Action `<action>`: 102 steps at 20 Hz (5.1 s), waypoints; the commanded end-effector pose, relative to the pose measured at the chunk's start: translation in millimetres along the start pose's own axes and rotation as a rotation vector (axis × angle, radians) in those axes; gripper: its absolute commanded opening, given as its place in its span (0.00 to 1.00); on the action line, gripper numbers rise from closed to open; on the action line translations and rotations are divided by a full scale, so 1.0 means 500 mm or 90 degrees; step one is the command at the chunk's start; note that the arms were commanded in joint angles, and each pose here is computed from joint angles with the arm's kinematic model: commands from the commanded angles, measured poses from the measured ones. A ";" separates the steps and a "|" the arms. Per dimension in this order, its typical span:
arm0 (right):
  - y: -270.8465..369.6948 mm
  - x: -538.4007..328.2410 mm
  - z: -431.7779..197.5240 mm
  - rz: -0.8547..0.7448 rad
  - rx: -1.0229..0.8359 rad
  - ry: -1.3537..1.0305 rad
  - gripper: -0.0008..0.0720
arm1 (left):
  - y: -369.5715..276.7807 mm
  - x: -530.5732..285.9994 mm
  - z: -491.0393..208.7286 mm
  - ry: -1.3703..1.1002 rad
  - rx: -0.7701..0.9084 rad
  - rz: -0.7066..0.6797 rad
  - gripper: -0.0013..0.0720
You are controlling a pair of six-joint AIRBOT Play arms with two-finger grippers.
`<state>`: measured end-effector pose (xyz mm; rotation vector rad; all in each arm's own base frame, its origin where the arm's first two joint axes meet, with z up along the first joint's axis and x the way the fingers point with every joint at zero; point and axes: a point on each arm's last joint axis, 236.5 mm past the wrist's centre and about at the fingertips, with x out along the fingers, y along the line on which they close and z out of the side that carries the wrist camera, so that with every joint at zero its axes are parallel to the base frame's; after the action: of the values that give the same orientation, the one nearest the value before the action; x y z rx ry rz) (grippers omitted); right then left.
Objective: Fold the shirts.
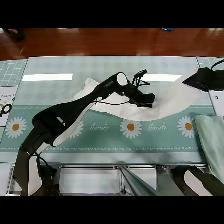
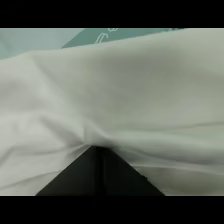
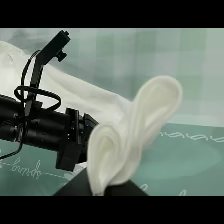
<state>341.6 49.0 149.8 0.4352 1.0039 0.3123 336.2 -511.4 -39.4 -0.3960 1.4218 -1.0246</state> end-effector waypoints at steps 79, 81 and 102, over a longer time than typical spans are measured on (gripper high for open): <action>0.340 0.171 0.192 0.152 -0.140 0.050 0.05 | 0.293 -0.726 -0.307 -0.436 -0.147 0.259 0.05; 0.303 0.098 0.230 0.134 -0.109 0.016 0.05 | 0.291 -0.723 -0.309 -0.430 -0.148 0.257 0.05; -0.298 -0.466 -0.053 -0.293 0.498 -0.166 0.05 | 0.284 -0.770 -0.254 -0.524 -0.106 0.262 0.05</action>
<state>260.0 -157.5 264.2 0.8204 0.8799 -0.3602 320.1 -102.6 61.7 -0.5696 0.8440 -0.3434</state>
